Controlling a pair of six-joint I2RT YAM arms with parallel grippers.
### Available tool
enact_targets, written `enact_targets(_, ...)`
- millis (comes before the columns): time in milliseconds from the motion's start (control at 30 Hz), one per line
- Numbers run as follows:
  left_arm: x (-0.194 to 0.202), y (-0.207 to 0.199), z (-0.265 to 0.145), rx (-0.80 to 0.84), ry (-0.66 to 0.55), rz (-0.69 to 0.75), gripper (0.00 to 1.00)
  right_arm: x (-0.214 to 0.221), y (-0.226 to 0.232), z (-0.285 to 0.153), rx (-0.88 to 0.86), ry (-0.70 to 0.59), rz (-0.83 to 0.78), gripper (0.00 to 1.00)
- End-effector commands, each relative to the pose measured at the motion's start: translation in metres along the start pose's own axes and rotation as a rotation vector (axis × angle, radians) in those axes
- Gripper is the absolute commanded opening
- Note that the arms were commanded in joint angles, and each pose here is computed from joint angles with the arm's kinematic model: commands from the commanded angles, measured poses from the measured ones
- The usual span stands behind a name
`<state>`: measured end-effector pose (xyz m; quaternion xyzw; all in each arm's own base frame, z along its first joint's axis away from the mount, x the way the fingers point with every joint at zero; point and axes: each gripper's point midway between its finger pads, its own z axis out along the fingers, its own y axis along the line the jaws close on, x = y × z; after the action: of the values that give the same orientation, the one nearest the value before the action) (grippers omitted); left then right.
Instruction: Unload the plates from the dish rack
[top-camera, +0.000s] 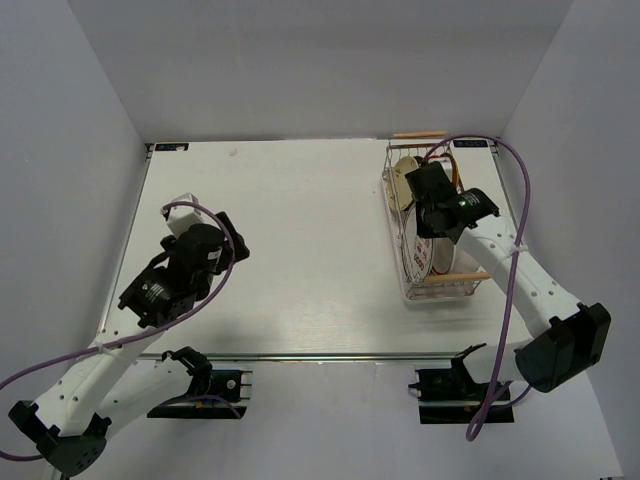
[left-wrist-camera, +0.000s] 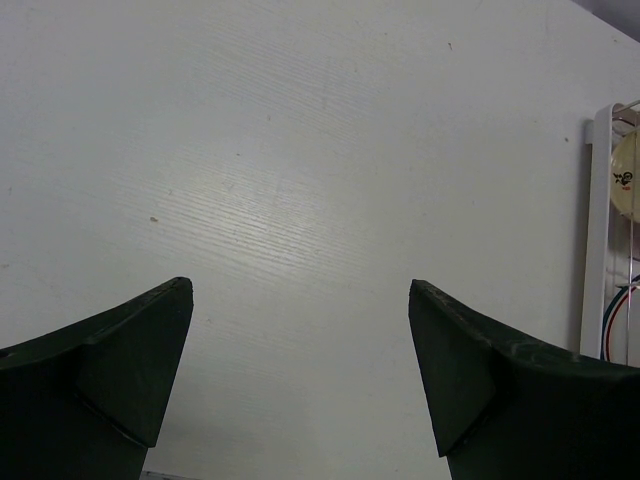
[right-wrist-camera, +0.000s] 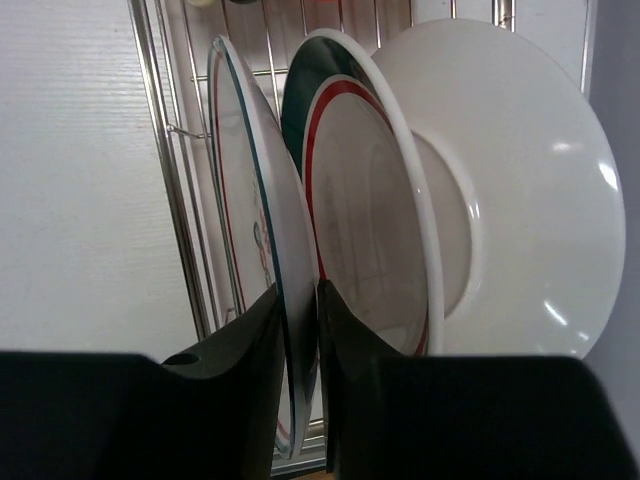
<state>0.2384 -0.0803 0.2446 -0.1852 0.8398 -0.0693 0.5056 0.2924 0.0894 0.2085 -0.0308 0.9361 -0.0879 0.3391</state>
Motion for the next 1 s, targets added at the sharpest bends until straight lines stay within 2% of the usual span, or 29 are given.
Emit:
enact_targets(0, 0.004, 0.002, 0.000, 0.000, 0.000, 0.000, 0.98, -0.010, -0.009, -0.007, 0.061, -0.019, 0.009, 0.22)
enact_targets(267, 0.002, 0.002, -0.002, 0.009, -0.008, -0.012, 0.98, -0.014, -0.013, -0.009, 0.090, -0.034, 0.003, 0.12)
enact_targets(467, 0.004, 0.000, -0.002, 0.021, -0.005, -0.008, 0.98, -0.039, -0.010, -0.024, 0.046, -0.103, 0.000, 0.00)
enact_targets(700, 0.005, 0.000, 0.000, 0.013, -0.001, -0.002, 0.98, -0.072, -0.011, -0.048, 0.007, -0.202, -0.009, 0.00)
enact_targets(967, 0.003, -0.003, -0.001, 0.024, 0.002, -0.001, 0.98, -0.134, -0.030, -0.099, 0.021, -0.398, 0.014, 0.00)
